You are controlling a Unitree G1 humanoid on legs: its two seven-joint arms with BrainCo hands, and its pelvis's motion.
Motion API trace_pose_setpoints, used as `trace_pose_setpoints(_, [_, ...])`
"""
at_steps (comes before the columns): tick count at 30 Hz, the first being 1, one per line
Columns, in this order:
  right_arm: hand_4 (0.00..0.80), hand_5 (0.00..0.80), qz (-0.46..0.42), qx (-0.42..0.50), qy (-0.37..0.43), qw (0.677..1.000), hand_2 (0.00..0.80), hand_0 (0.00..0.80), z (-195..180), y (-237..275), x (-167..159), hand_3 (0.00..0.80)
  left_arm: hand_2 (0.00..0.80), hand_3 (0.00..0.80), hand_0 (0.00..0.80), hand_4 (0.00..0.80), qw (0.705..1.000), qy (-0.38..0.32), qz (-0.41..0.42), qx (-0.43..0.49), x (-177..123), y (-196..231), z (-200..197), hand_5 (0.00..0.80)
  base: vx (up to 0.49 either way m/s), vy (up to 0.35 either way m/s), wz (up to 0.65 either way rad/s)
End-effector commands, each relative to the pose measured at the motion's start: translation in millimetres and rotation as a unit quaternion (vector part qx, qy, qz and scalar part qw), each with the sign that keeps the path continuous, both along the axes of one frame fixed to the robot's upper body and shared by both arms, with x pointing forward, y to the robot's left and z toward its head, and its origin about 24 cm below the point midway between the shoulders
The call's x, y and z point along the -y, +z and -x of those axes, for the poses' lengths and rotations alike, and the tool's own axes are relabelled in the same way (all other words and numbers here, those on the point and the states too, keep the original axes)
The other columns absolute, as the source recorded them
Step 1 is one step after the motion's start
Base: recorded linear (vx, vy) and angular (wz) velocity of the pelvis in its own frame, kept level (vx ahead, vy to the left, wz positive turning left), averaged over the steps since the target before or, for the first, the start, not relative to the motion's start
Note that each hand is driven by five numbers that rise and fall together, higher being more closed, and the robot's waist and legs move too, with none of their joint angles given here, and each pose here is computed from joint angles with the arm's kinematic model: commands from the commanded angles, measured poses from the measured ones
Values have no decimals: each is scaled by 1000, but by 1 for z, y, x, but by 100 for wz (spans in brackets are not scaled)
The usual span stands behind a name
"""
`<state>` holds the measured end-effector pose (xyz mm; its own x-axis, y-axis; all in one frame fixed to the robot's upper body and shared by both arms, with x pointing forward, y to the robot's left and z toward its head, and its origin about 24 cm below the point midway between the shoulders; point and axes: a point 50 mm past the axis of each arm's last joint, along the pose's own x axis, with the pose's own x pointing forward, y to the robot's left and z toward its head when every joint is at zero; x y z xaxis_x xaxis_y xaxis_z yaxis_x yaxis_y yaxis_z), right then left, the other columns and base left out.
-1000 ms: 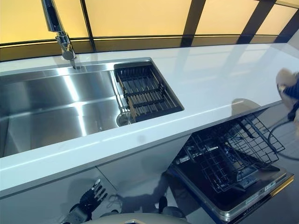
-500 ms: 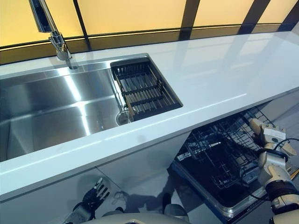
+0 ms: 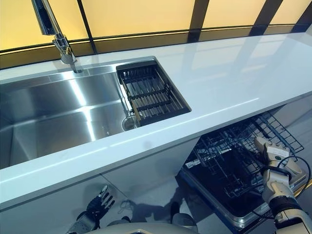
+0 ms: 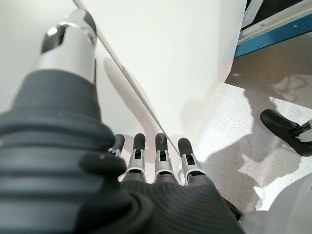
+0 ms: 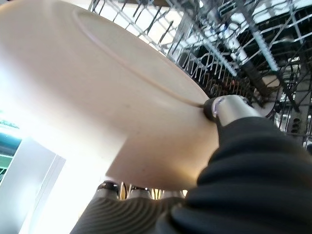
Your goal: Take plates into dishwasher
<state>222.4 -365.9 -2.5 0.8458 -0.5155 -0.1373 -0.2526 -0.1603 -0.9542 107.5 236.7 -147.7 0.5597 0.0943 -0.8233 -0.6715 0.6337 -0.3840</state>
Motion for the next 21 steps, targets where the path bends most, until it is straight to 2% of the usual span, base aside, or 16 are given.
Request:
trace_pose_setpoints(1, [800,800,52,37,-24,998,800,800,-32,38,15,800,0,0,0,0,992,14,1,123,2,27,-60,0,-11,-73,1])
trace_pose_setpoints(13, [800,800,45,0,-85,995,800,800,-57,39,6,800,0,0,0,0,987,18,-4,157,-6,37,-75,0,2,-65,4])
trace_pose_setpoints(21, [800,800,31,25,-113,993,800,800,-76,57,2,800,0,0,0,0,981,20,1,191,-7,47,-91,0,-54,-64,5])
